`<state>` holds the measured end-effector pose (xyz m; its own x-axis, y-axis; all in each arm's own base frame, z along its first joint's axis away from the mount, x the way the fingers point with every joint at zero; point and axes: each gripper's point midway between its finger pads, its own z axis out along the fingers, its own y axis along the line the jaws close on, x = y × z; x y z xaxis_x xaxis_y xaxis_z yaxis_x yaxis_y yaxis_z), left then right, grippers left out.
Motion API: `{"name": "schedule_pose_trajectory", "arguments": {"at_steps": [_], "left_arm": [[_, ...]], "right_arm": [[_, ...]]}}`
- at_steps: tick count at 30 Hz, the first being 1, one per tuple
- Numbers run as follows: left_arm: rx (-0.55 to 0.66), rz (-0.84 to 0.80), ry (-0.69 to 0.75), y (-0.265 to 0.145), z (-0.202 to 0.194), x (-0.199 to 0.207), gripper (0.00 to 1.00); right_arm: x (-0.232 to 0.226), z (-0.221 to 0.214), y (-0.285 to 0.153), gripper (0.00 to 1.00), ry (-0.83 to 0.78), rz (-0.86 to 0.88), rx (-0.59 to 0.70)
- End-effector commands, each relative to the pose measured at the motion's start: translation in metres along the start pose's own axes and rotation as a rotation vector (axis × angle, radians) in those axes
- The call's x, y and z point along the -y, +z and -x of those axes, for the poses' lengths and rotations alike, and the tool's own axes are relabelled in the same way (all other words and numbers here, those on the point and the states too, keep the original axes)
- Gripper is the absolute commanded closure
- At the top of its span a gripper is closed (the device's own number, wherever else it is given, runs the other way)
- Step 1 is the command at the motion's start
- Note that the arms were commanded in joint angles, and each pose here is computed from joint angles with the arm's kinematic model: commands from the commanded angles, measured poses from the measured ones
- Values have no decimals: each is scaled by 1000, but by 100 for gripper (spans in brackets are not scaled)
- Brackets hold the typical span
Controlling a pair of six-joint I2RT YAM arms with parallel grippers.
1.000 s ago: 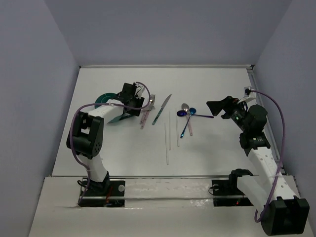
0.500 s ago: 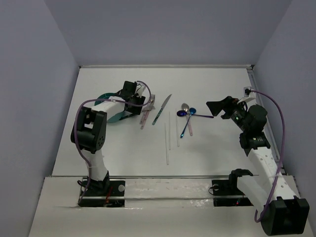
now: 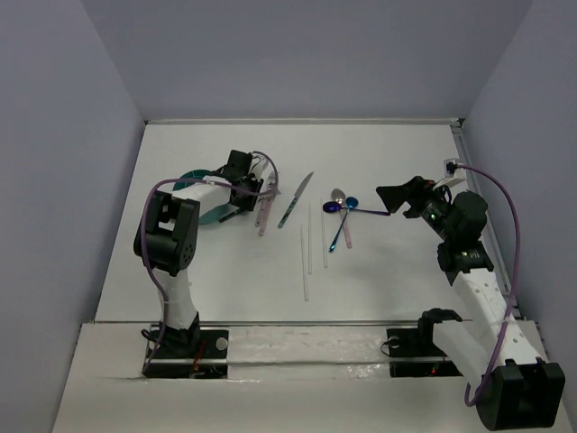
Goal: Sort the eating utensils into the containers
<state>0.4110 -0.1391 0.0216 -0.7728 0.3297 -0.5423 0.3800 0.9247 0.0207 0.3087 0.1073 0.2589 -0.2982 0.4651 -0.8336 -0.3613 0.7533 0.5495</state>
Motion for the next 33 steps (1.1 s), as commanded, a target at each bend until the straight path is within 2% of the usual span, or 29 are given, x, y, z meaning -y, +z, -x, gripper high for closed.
{"name": "schedule_pose_trajectory", "arguments": {"at_steps": [1,4,10,15,19,22,24,25,27,31,33], "left_arm": [[-16,0,10,1,-2,1,73],[-11,12,19,1,-3,2,79],[23,11,39,-10,6,8,98],[103,-26,80,-31,27,27,100],[213,-64,89,-60,54,37,100],[318,-113,90,-89,77,49,100],[430,-134,79,-121,102,53,100],[431,-134,79,-121,102,53,100],[522,-129,47,-147,121,52,100],[694,-79,-45,-195,148,35,100],[803,-14,-141,-226,157,9,100]], "right_arm": [[-9,13,-1,4,-30,33,33],[-9,13,-2,4,-31,33,36],[-9,13,-2,4,-31,33,37],[-9,13,-2,4,-31,34,36],[-9,12,-1,4,-29,38,31],[-9,11,0,4,-27,38,30],[-8,11,0,4,-25,35,29],[-8,11,0,4,-25,35,29],[-8,10,1,4,-25,36,28],[-8,10,1,4,-25,40,27],[-9,10,0,4,-26,42,29]]}}
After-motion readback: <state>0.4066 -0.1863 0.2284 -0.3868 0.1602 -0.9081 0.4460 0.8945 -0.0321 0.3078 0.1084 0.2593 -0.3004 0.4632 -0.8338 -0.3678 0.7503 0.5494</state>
